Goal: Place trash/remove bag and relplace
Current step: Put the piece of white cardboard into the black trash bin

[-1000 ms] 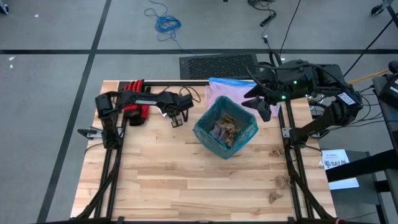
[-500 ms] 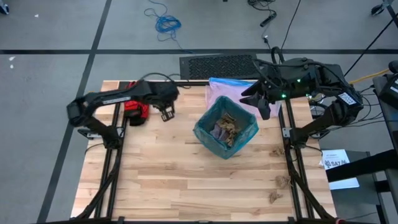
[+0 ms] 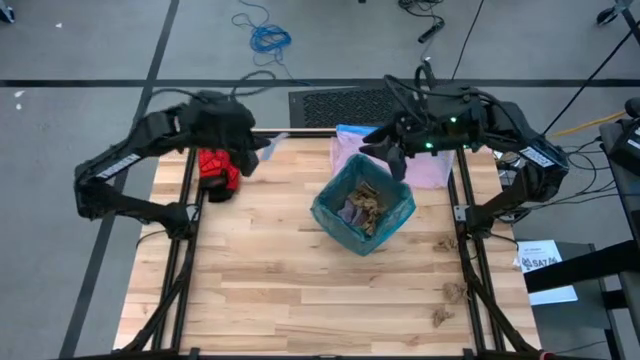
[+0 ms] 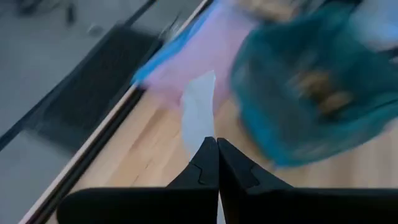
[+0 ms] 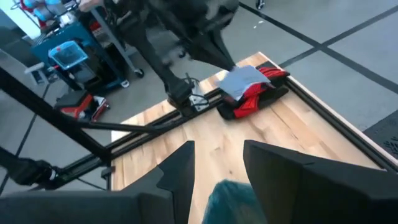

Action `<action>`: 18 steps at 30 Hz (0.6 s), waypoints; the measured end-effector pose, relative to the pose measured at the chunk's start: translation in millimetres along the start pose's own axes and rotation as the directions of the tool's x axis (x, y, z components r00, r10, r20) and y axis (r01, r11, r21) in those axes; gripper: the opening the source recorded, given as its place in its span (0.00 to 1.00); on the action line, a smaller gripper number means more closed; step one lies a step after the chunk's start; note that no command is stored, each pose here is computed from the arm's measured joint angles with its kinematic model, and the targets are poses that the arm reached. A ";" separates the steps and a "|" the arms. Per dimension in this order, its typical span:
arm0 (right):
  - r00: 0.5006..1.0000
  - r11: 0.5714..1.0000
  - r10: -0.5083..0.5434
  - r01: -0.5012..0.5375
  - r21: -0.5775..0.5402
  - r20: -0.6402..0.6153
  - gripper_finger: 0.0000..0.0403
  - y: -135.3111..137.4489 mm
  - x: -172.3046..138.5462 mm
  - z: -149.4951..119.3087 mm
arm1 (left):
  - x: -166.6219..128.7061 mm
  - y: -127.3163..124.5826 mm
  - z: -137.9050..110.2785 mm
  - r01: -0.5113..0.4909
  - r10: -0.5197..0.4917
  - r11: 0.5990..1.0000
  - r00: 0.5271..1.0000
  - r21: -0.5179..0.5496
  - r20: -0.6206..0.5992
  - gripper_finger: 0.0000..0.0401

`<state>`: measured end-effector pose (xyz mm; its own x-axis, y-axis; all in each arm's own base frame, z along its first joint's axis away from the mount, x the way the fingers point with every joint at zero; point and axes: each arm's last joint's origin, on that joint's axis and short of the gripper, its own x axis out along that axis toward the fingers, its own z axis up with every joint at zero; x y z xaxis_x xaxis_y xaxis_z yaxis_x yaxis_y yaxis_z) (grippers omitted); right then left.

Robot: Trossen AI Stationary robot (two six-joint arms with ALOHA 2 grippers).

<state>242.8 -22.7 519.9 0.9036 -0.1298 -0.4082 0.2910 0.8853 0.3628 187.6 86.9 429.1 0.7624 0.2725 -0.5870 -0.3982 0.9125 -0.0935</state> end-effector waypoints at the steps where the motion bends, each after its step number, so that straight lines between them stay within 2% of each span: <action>1: 1.000 1.000 -0.002 0.002 0.000 0.001 0.32 -0.3 1.3 0.4 | -5.2 -1.7 5.3 0.034 -0.034 0.999 0.999 0.004 0.034 0.00; 5: 1.000 1.000 -0.012 0.012 0.005 0.009 0.32 -3.1 0.2 1.8 | -3.8 -7.0 27.5 0.181 -0.183 0.983 0.971 0.032 0.156 0.00; 9: 0.999 0.998 -0.035 0.035 0.044 -0.001 0.32 -6.7 -0.7 1.4 | 21.8 -13.3 44.2 0.316 -0.323 0.946 0.921 0.065 0.219 0.00; 15: 0.982 0.986 -0.135 0.146 0.076 -0.134 0.32 -16.1 -2.2 -11.7 | 69.6 -31.2 56.2 0.482 -0.497 0.868 0.842 0.120 0.210 0.00; 18: 0.972 0.982 -0.153 0.170 0.082 -0.180 0.32 -18.0 -3.8 -16.2 | 94.4 -40.9 55.7 0.551 -0.565 0.825 0.808 0.123 0.167 0.00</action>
<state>229.0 -30.8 501.4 0.7769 -0.1806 -0.6032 0.4648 0.8107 0.3560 304.3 92.3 422.3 0.9263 -0.2444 -0.2869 0.1547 0.9407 -0.3018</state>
